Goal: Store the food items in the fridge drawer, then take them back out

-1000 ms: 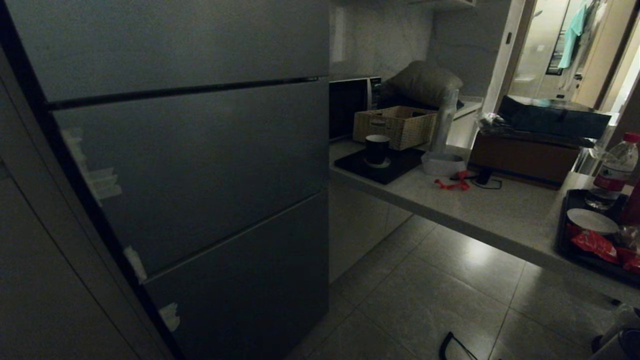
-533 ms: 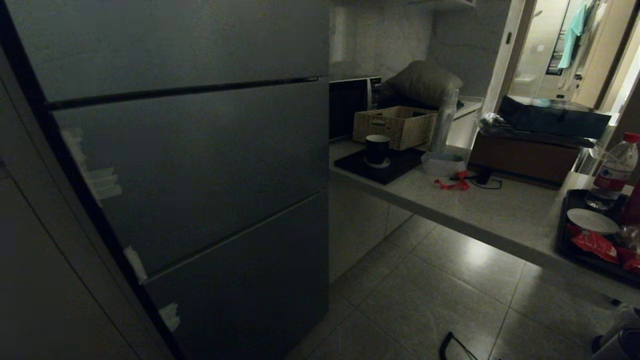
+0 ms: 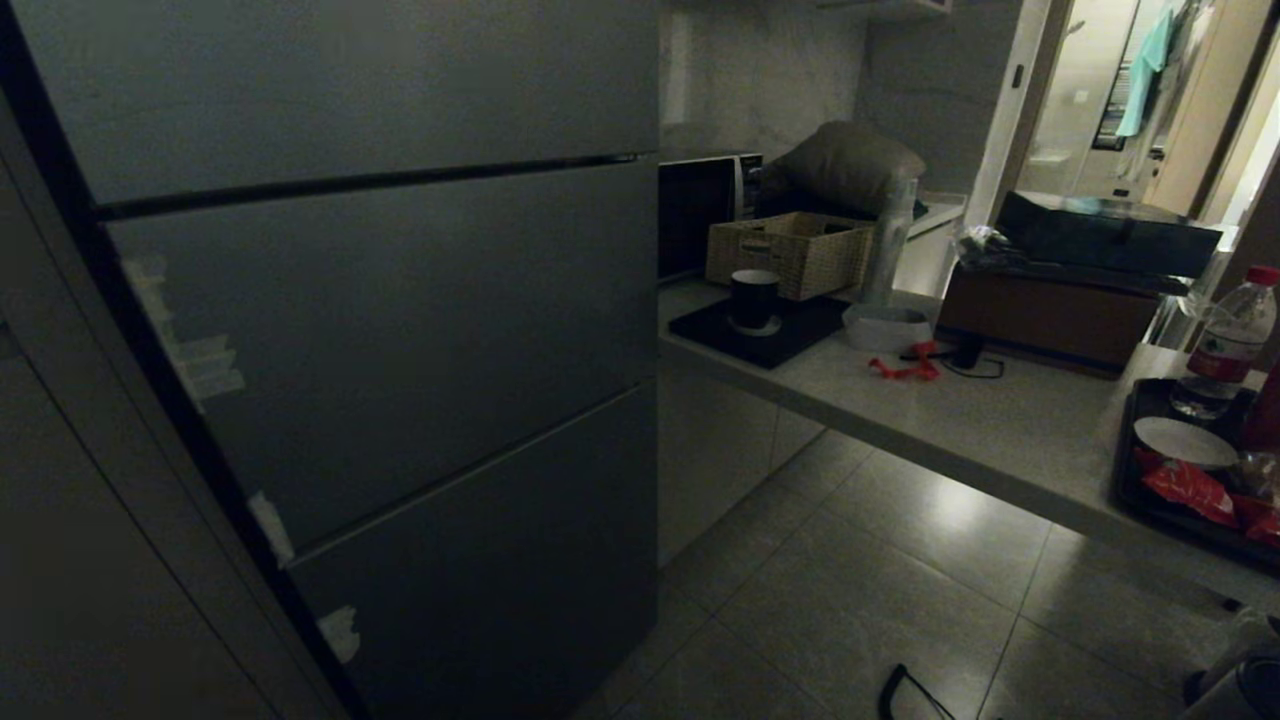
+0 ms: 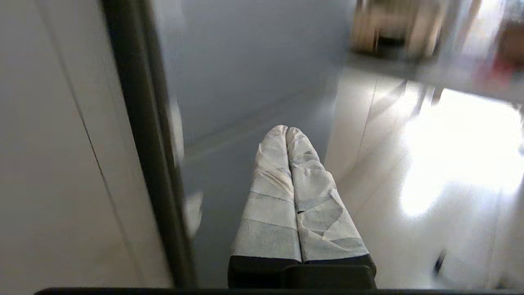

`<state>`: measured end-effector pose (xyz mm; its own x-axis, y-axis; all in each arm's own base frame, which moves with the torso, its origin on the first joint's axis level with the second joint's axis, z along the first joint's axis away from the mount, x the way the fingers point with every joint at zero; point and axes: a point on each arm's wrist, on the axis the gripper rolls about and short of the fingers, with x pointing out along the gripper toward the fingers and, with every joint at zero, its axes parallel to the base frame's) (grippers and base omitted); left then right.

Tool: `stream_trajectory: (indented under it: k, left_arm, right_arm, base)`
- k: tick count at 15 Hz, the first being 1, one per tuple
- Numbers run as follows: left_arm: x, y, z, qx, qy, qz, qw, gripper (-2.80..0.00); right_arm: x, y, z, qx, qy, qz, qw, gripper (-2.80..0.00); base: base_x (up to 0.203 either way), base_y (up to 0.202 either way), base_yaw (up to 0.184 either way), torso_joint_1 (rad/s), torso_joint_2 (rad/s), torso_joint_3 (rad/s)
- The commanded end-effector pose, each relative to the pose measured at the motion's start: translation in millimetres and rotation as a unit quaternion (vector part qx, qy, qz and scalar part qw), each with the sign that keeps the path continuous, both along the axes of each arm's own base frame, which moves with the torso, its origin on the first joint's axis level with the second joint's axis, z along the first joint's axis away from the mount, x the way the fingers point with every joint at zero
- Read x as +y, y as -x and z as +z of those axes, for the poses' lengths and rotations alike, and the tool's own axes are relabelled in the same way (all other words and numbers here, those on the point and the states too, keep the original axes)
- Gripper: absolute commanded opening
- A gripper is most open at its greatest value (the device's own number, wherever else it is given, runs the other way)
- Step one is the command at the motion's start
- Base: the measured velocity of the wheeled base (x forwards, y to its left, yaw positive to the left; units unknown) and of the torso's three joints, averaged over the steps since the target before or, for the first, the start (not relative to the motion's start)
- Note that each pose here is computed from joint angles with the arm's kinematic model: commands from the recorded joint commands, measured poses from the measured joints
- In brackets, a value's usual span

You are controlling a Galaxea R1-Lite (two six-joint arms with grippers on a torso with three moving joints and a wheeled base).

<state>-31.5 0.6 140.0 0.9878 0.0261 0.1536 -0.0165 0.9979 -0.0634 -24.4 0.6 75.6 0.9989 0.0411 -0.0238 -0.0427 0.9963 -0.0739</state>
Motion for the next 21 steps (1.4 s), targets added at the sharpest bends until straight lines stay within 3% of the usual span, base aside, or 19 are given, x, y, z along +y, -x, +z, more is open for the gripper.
stream_trajectory:
  k: [1, 4, 6, 8, 11, 13, 18, 21]
  left_arm:
    - [0.4, -19.2, 40.3, 0.030, 0.020, 0.009, 0.9993, -2.80]
    - [2.4, -76.7, 107.7, 0.054, 0.064, 0.047, 0.9954, -2.80]
    - [4.4, -126.0, 121.9, 0.081, 0.087, 0.066, 0.9907, -2.80]
    - [11.7, -172.1, 125.2, 0.093, 0.109, 0.086, 0.9860, -2.80]
    - [57.5, -207.1, 129.5, 0.080, 0.142, 0.118, 0.9796, -2.80]
    - [83.3, -217.9, 133.2, 0.077, 0.180, 0.083, 0.9770, -2.80]
    - [93.1, -246.0, 114.4, 0.118, 0.237, 0.042, 0.9633, -2.80]
    - [103.4, -270.2, 107.6, 0.134, 0.298, 0.016, 0.9448, -2.80]
  right_arm:
    - [-0.3, -0.1, 0.6, 0.001, -0.016, -0.007, 1.000, -2.80]
    - [-0.8, -0.6, 1.0, -0.005, -0.033, -0.017, 0.999, -2.80]
    - [-0.8, -1.5, 1.1, -0.016, -0.034, -0.018, 0.999, -2.80]
    - [-0.8, -1.5, 1.1, -0.016, -0.034, -0.017, 0.999, -2.80]
    - [-0.8, -1.5, 1.1, -0.016, -0.034, -0.017, 0.999, -2.80]
    - [-0.8, -1.5, 1.1, -0.016, -0.034, -0.017, 0.999, -2.80]
    - [-0.8, -1.5, 1.1, -0.016, -0.034, -0.017, 0.999, -2.80]
    - [-0.8, -1.5, 1.1, -0.016, -0.034, -0.017, 0.999, -2.80]
  base:
    - [0.000, 0.000, 0.000, 0.000, 0.00, 0.000]
    - [0.000, 0.000, 0.000, 0.000, 0.00, 0.000]
    - [0.000, 0.000, 0.000, 0.000, 0.00, 0.000]
    - [0.000, 0.000, 0.000, 0.000, 0.00, 0.000]
    - [0.000, 0.000, 0.000, 0.000, 0.00, 0.000]
    - [0.000, 0.000, 0.000, 0.000, 0.00, 0.000]
    - [0.000, 0.000, 0.000, 0.000, 0.00, 0.000]
    - [0.000, 0.000, 0.000, 0.000, 0.00, 0.000]
